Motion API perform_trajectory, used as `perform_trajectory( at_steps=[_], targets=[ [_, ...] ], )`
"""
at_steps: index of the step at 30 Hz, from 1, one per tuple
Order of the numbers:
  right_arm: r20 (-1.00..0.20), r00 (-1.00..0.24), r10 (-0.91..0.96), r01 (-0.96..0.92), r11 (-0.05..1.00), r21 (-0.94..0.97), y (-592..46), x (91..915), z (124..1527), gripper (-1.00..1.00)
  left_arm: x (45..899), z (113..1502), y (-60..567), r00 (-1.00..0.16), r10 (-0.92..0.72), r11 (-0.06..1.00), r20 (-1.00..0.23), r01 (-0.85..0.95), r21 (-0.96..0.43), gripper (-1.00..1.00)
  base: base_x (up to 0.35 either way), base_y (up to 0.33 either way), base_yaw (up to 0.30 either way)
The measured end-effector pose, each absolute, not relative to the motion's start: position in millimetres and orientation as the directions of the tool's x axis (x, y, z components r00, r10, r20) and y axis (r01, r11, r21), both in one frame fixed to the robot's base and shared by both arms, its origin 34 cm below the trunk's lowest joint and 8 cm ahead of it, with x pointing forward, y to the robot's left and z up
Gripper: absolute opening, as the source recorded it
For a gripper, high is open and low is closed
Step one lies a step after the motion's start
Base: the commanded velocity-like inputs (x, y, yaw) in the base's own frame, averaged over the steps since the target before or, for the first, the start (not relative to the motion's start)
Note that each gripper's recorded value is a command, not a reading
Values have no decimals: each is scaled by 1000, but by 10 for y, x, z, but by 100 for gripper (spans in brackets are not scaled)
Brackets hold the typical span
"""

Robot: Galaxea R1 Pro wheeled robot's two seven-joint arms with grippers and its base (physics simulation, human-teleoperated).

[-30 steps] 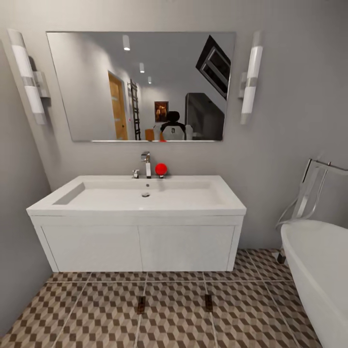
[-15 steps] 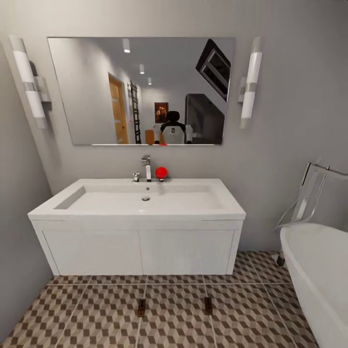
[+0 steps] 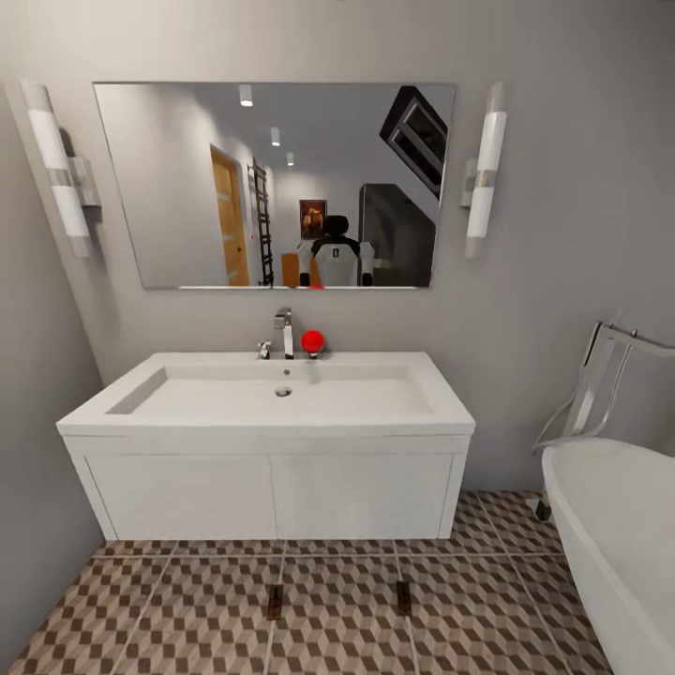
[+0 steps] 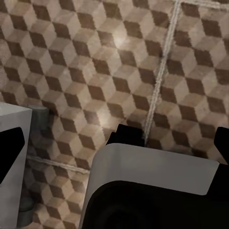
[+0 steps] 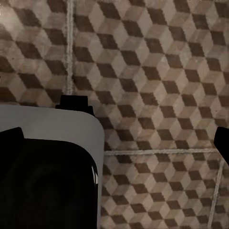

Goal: Take the four mousetraps from the cabinet in the bathroom and place them on the bathroom floor. Make sure all four end up on the same floor surface, and ensure that at least two of them are either under or directly next to the same bathroom sink.

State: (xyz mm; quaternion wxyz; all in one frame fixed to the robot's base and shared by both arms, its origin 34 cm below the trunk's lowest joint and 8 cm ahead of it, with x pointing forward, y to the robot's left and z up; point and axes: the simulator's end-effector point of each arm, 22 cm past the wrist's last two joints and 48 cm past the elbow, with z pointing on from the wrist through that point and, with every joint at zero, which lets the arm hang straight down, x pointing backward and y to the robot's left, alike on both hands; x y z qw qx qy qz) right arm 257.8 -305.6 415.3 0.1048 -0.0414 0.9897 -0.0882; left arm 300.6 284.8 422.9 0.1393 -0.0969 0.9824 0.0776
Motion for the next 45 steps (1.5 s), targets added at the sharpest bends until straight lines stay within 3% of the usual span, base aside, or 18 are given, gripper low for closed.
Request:
perform_trajectory(
  at_steps=[37, 45],
  targets=[
    [-201, -974, -101, -65, 982, -178, -3007, 2583, 4170, 100, 2976, 4241, 2849, -943, -169, 969, -286, -212, 126, 100, 0, 0, 264],
    [-200, -974, -101, -66, 982, -177, -3001, 2580, 4168, 100, 2976, 4241, 2849, -943, -169, 969, -286, -212, 126, 100, 0, 0, 92]
  ],
)
